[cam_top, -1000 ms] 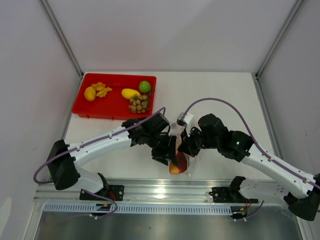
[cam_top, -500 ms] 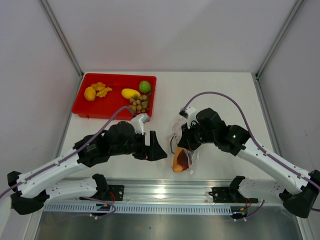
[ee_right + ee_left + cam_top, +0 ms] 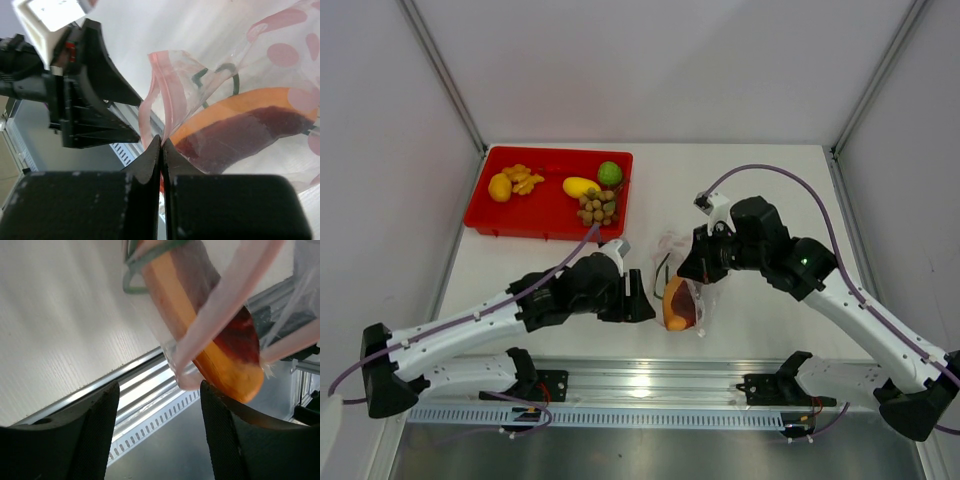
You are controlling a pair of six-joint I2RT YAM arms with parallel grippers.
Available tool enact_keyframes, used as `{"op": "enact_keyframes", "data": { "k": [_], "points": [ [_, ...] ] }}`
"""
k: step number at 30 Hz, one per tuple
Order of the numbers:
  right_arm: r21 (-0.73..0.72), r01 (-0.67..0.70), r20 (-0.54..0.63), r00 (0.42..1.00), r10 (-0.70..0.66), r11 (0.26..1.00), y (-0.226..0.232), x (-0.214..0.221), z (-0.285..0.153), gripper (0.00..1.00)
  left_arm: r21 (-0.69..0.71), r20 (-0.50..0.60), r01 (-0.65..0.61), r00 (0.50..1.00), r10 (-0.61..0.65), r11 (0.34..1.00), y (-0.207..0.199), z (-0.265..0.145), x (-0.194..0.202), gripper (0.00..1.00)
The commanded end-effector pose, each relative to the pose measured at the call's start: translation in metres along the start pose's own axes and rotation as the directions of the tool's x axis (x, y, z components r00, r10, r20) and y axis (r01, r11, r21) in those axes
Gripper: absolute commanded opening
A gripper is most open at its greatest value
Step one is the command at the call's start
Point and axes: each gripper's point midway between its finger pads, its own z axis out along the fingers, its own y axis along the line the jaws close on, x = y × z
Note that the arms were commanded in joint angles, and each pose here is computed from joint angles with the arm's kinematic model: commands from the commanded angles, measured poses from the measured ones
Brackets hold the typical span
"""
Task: Place the food in the zip-top bag and seal the zipper
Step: Place the fake food in the zipper food storage bag.
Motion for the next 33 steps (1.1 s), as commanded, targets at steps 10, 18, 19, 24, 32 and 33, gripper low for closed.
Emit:
{"op": "enact_keyframes", "data": {
  "k": [10, 18, 19, 24, 32, 33],
  "points": [
    [-0.034, 0.004, 0.080, 0.997, -0.001, 0.999, 0.016, -0.018, -0.023, 0.00, 0.028, -0.027, -0.001, 1.000, 0.001, 1.000, -0.032, 0.031, -0.014, 0.38],
    [0.193, -0.004, 0.143, 0.989, -0.024, 0.981, -0.022, -0.034, -0.036, 0.00, 0.215, 0.031, -0.131, 0.991, 0.127, 0.968, -0.107, -0.019, -0.064, 0.01],
    [0.249, 0.000, 0.130, 0.991, -0.034, 0.969, -0.031, -0.032, -0.042, 0.00, 0.215, 0.038, -0.150, 0.989, 0.145, 0.965, -0.114, -0.027, -0.070, 0.01],
    [0.449, 0.032, 0.205, 0.969, -0.138, 0.893, -0.048, -0.067, -0.088, 0.00, 0.286, 0.117, -0.228, 0.972, 0.202, 0.931, -0.164, -0.087, -0.112, 0.00],
    [0.447, 0.031, 0.230, 0.962, -0.148, 0.894, -0.042, -0.066, -0.108, 0.00, 0.297, 0.018, -0.148, 0.989, 0.150, 0.943, -0.144, -0.050, -0.104, 0.00],
    [0.452, 0.031, 0.218, 0.965, -0.144, 0.892, -0.045, -0.062, -0.104, 0.00, 0.267, 0.021, -0.138, 0.990, 0.137, 0.954, -0.136, -0.042, -0.106, 0.01]
  ]
}}
